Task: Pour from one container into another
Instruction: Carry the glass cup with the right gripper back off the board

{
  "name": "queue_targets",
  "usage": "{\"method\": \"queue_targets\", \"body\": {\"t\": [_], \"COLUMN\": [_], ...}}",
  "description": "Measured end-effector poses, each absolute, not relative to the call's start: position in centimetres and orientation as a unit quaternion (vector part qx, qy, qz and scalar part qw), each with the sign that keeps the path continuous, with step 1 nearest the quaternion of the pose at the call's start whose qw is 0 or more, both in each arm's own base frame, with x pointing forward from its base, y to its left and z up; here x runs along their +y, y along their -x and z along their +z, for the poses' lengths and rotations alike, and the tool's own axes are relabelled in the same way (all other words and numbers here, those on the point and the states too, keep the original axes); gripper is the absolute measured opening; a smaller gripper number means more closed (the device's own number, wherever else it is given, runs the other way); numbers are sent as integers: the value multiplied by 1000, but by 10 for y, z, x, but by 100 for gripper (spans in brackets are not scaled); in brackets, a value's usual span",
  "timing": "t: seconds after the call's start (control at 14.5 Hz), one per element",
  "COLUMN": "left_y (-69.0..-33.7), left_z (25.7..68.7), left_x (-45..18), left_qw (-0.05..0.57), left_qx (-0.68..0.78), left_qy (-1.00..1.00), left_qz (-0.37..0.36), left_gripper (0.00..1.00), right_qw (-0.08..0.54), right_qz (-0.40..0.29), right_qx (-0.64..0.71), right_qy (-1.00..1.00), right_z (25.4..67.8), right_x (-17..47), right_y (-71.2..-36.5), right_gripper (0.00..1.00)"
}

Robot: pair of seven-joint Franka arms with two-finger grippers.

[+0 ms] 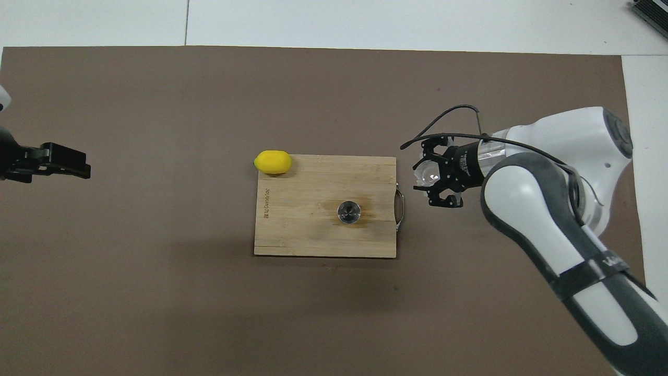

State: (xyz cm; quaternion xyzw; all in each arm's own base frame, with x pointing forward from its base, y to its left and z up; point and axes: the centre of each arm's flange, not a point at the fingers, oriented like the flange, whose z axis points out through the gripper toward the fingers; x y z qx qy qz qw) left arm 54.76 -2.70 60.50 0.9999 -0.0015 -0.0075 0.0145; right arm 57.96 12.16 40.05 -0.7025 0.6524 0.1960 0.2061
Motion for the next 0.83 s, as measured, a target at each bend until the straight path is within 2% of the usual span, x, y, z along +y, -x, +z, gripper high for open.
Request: {"method": "queue_targets", "body": {"t": [0.28,0.55,0.83], "left_y": [-545,-544,-544], "left_z": [604,604,604], "left_x": [-33,-37,-37], "left_qw": [8,-18,-19], "left_qx": [-7,-14,-10], "left_qy": [-1000,-1000,-1000], "left_qz": [-14,-15,-14], "left_gripper": [100,100,100], "right_qw": [235,259,273], "right_qz": [231,241,250], "right_qx": [649,625,605], "right_qy": [686,696,705], "right_z": [375,337,293], "right_x": [43,-27,-76], "right_y": [-572,-549,-533], "right_gripper": [42,42,42]}}
